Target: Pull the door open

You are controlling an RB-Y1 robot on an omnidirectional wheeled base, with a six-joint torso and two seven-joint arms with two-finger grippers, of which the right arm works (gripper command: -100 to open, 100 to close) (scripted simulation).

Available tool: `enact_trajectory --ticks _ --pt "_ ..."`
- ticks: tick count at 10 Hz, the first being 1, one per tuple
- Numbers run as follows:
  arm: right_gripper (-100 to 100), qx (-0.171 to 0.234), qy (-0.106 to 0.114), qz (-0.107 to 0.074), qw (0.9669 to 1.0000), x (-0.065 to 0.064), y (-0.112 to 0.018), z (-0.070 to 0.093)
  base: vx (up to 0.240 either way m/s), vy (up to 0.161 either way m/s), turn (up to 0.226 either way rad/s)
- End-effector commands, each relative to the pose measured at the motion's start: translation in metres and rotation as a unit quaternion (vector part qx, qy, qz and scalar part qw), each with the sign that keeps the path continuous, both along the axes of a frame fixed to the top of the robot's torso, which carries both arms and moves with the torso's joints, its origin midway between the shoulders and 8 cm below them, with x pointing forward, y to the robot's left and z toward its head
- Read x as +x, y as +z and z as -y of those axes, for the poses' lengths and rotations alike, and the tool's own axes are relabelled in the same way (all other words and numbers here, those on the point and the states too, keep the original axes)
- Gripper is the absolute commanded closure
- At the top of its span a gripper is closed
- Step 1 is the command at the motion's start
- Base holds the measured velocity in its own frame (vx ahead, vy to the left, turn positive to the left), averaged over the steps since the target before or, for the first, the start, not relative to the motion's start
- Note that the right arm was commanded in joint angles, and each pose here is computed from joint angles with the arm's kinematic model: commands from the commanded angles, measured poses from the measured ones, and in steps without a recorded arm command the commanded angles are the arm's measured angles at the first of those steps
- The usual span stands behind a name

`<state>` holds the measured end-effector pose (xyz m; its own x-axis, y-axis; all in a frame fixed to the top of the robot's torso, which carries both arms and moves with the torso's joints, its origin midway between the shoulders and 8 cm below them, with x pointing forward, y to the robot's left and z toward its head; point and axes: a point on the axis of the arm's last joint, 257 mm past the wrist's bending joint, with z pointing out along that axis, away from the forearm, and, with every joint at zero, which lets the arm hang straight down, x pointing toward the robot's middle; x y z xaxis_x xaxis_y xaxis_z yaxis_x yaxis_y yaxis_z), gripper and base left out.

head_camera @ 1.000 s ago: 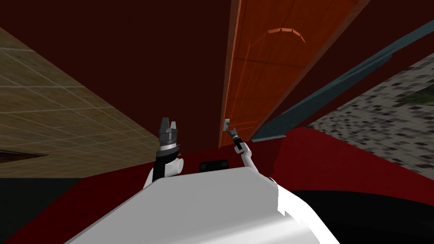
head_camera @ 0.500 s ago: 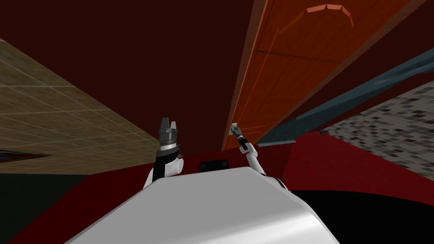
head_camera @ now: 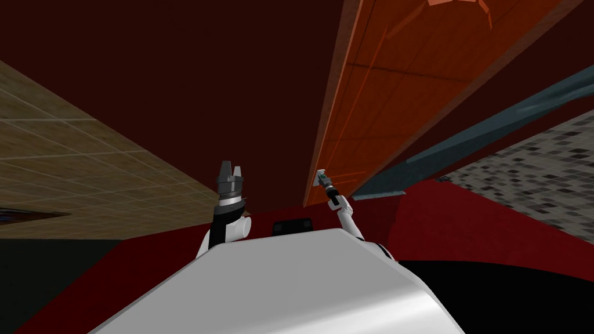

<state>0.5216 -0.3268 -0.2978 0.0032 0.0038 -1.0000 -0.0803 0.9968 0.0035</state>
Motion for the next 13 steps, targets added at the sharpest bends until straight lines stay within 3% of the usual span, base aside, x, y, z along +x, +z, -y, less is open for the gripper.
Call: enact_trajectory --ticks 1,2,4,7,10,11,13 --pt "100 0.002 0.002 0.001 1.0 0.0 0.0 -0.003 -0.01 0.001 -0.006" --pt "100 0.002 0.002 0.001 1.0 0.0 0.0 -0.003 0.0 0.0 0.0" --pt "100 0.04 -0.003 0.001 0.9992 0.0 0.001 0.0 -0.046 -0.034 0.045" --pt "100 0.098 -0.007 0.004 0.9952 0.0 0.005 -0.001 -0.062 -0.045 0.07" --pt "100 0.172 -0.011 0.008 0.985 0.001 0.01 -0.001 -0.085 -0.044 0.069" --pt "100 0.175 -0.011 0.008 0.9844 0.001 0.01 -0.001 -0.062 -0.048 0.051" --pt "100 0.232 -0.014 0.012 0.9725 0.001 0.013 -0.001 -0.058 -0.041 0.076"
